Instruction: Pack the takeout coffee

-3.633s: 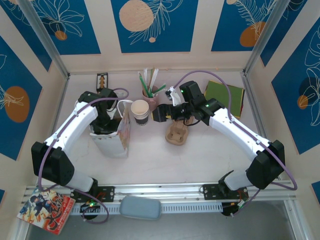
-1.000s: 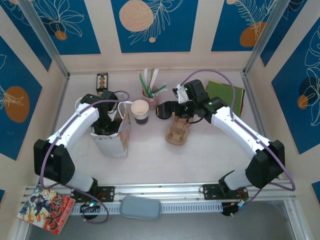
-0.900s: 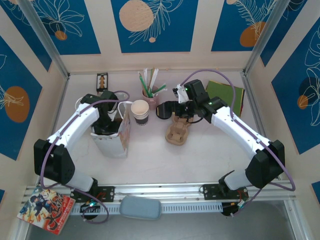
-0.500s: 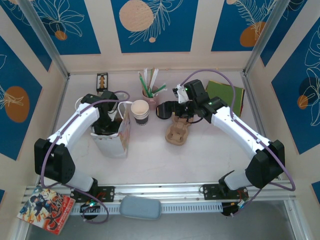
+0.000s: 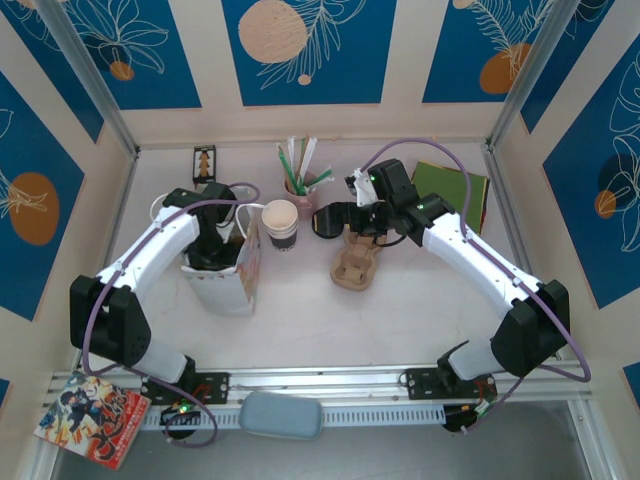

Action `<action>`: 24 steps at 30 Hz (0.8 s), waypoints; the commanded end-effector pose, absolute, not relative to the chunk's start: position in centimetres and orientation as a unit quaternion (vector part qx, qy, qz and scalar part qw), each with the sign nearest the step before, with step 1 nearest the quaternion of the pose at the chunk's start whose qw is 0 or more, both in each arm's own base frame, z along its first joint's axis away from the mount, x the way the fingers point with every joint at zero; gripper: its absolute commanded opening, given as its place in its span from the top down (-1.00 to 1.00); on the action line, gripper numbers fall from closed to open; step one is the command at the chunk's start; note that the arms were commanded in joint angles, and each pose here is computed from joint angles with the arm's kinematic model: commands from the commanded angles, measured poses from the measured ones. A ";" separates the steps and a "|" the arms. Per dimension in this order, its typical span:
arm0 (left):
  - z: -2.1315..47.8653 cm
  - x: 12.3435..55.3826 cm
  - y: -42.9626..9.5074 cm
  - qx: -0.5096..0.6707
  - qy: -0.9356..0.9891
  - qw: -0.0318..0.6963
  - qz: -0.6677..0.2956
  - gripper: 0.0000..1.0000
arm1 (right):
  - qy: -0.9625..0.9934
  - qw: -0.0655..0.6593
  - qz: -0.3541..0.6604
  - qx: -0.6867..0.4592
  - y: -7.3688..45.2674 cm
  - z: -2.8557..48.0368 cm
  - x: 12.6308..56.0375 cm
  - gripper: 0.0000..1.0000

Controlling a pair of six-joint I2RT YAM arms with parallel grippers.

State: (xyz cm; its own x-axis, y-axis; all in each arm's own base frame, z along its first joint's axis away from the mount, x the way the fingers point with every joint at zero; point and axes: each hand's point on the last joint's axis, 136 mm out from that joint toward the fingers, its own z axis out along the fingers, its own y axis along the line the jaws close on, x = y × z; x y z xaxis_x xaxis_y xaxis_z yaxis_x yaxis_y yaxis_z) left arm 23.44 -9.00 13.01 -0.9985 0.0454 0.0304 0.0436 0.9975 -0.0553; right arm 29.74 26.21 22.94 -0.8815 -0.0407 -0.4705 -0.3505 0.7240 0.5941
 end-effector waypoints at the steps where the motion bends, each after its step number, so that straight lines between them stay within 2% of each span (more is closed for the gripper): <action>1: 11.1 23.7 -8.0 -0.023 -0.999 0.029 0.007 -0.15 | 0.906 0.206 0.356 -0.102 25.9 22.4 29.4 -0.98; 24: 9.4 23.9 -7.6 -0.021 -0.999 0.036 0.001 -0.15 | 0.904 0.207 0.360 -0.104 26.0 22.6 29.3 -0.98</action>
State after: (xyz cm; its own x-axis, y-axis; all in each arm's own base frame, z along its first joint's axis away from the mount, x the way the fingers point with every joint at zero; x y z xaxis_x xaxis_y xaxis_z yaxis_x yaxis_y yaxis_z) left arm 23.40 -8.97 12.54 -0.9984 0.0462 0.0321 0.0442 0.9972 -0.0596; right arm 29.74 26.22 22.95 -0.8826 -0.0382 -0.4686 -0.3478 0.7238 0.5960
